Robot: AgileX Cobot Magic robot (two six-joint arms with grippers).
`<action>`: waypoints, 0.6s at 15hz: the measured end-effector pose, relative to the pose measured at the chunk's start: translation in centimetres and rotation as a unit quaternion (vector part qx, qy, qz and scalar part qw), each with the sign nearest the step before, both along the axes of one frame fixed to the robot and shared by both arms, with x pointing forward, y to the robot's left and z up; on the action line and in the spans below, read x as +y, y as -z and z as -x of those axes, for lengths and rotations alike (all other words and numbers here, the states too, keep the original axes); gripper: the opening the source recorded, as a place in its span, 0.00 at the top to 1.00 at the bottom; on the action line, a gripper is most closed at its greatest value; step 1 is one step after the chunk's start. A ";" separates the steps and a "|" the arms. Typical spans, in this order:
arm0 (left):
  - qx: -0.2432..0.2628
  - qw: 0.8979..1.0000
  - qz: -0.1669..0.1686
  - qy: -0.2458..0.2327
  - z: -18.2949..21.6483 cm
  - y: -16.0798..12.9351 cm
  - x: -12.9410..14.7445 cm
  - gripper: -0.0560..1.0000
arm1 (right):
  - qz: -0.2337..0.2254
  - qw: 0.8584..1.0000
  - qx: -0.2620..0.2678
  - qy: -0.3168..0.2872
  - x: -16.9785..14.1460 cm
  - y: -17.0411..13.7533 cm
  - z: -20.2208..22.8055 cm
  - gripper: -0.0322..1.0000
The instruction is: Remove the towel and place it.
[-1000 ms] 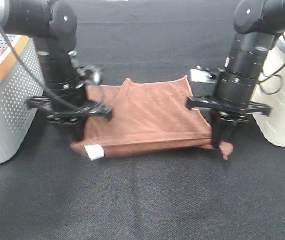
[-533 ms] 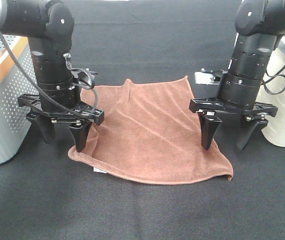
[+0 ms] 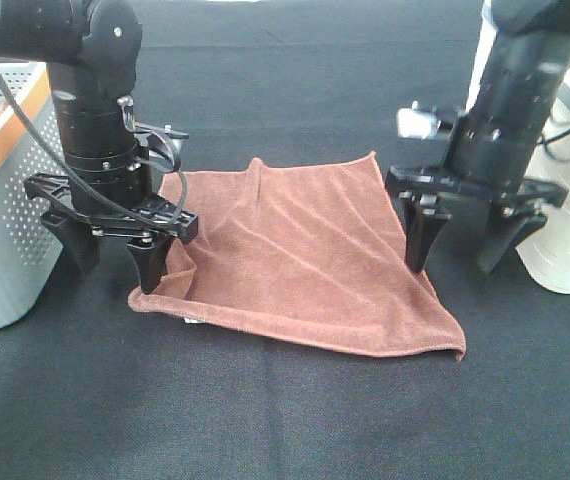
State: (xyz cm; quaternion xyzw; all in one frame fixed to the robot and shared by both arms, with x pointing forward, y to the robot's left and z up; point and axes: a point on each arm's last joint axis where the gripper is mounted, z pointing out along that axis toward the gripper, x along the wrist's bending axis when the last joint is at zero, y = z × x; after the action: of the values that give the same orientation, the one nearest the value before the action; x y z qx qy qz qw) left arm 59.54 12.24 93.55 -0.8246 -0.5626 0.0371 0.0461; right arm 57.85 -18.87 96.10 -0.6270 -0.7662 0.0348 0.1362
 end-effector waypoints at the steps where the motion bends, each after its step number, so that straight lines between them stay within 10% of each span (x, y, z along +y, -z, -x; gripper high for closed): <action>1: 0.002 1.000 0.005 -0.003 0.0 0.0 -0.1 0.31 | -0.002 1.000 -0.009 0.000 0.0 -0.6 0.1 0.27; 9: 0.051 0.998 -0.014 0.020 4.0 1.0 0.4 0.27 | -0.009 0.999 -0.037 -0.001 -0.2 -2.8 0.6 0.27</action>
State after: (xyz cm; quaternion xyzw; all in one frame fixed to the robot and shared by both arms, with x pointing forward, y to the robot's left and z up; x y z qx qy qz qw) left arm 55.53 12.69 92.60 -0.8318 -0.5437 0.0707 0.0868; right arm 57.27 -19.04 98.87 -0.6262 -0.7714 0.0043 0.1132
